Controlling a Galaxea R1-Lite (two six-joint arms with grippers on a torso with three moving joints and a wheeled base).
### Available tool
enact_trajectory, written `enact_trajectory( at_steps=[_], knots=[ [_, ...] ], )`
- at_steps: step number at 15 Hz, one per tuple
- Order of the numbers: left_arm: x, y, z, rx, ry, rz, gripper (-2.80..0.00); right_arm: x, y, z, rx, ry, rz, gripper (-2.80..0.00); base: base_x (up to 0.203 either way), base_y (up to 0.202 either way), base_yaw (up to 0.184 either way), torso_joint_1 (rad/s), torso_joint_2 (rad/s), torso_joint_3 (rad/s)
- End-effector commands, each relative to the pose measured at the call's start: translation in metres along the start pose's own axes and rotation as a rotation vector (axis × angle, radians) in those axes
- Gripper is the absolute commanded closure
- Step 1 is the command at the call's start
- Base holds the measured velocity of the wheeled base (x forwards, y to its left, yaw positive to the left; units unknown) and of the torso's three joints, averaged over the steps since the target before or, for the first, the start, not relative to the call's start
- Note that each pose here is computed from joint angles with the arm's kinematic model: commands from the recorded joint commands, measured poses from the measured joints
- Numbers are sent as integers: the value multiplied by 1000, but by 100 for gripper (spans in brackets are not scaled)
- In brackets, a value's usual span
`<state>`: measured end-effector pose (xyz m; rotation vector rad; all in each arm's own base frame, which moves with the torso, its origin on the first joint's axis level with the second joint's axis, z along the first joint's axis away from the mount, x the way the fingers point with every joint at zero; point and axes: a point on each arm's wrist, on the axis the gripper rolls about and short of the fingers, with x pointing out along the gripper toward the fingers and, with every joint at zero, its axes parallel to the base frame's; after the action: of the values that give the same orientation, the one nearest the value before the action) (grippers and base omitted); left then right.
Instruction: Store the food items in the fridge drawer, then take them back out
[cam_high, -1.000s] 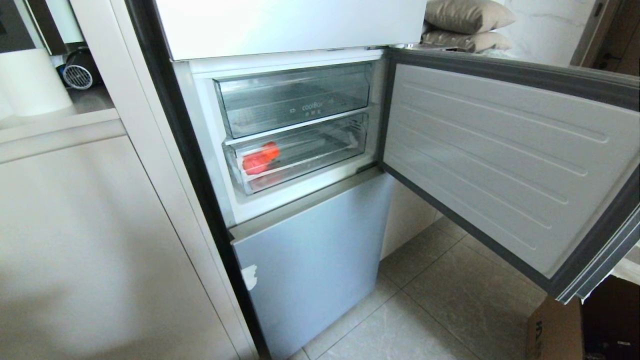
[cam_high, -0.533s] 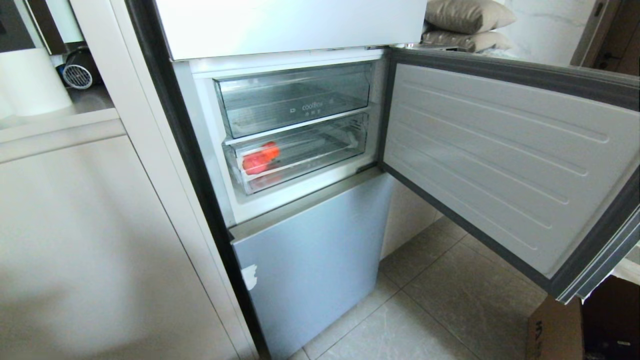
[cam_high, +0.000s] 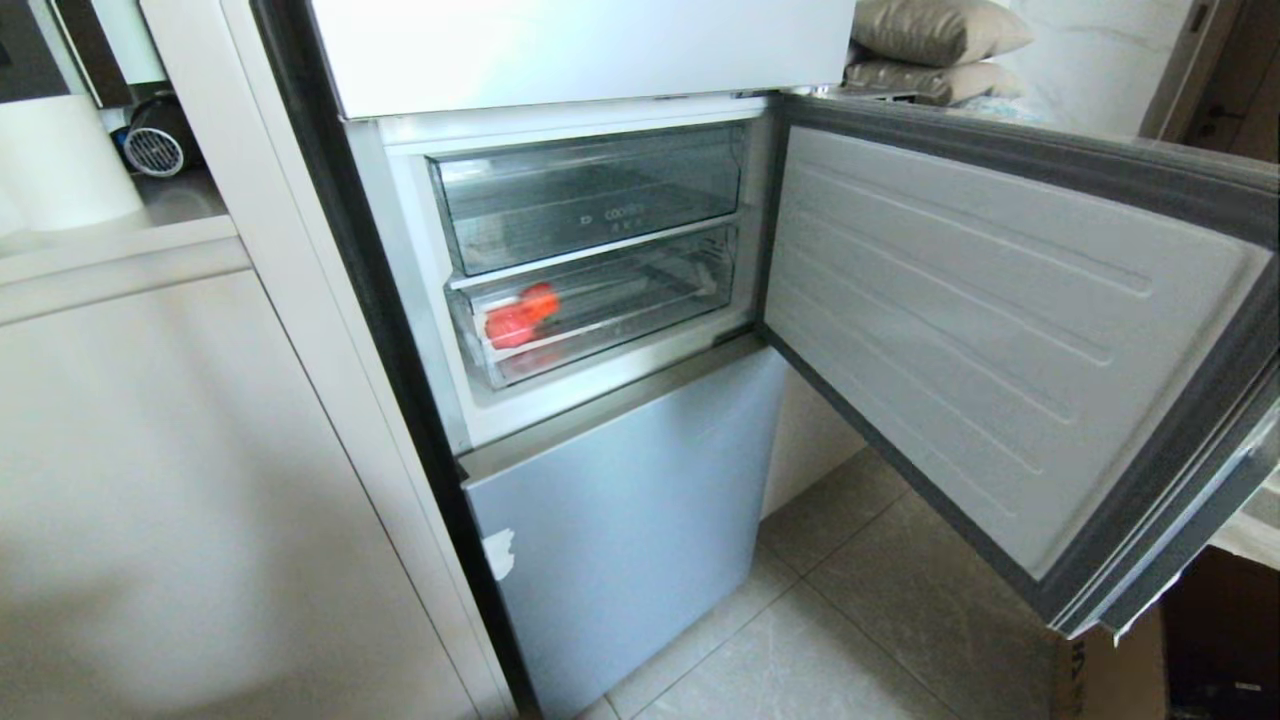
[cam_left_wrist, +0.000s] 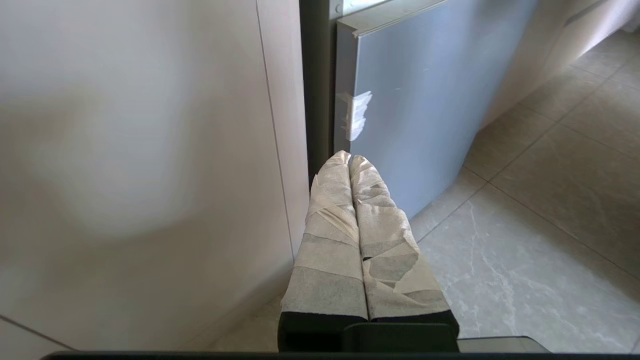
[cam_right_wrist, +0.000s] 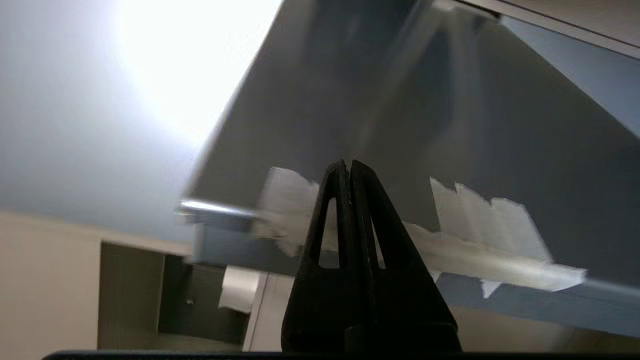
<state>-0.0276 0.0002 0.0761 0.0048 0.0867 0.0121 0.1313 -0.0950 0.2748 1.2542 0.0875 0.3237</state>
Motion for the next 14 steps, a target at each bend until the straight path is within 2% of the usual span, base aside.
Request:
enact_trajectory(
  at_steps=[1,3,4,5,6,7,9,11,14],
  knots=[
    [0,0,0,0,2,1,0,-30,41,-55,-150,32,126,0,0,0,0,0,0,0],
    [0,0,0,0,2,1,0,-56,62,-94,-258,28,242,0,0,0,0,0,0,0],
    [0,0,0,0,2,1,0,-63,66,-104,-293,-26,287,0,0,0,0,0,0,0],
    [0,0,0,0,2,1,0,-64,62,-105,-335,-146,255,0,0,0,0,0,0,0],
    [0,0,0,0,2,1,0,-61,54,-103,-372,-236,172,0,0,0,0,0,0,0],
    [0,0,0,0,2,1,0,-57,48,-105,-392,-266,118,0,0,0,0,0,0,0],
    [0,0,0,0,2,1,0,-51,41,-114,-421,-213,66,0,0,0,0,0,0,0],
    [0,0,0,0,2,1,0,-33,27,-128,-509,-120,-49,0,0,0,0,0,0,0],
    [0,0,0,0,2,1,0,33,2,-157,-668,50,-256,0,0,0,0,0,0,0]
  ],
)
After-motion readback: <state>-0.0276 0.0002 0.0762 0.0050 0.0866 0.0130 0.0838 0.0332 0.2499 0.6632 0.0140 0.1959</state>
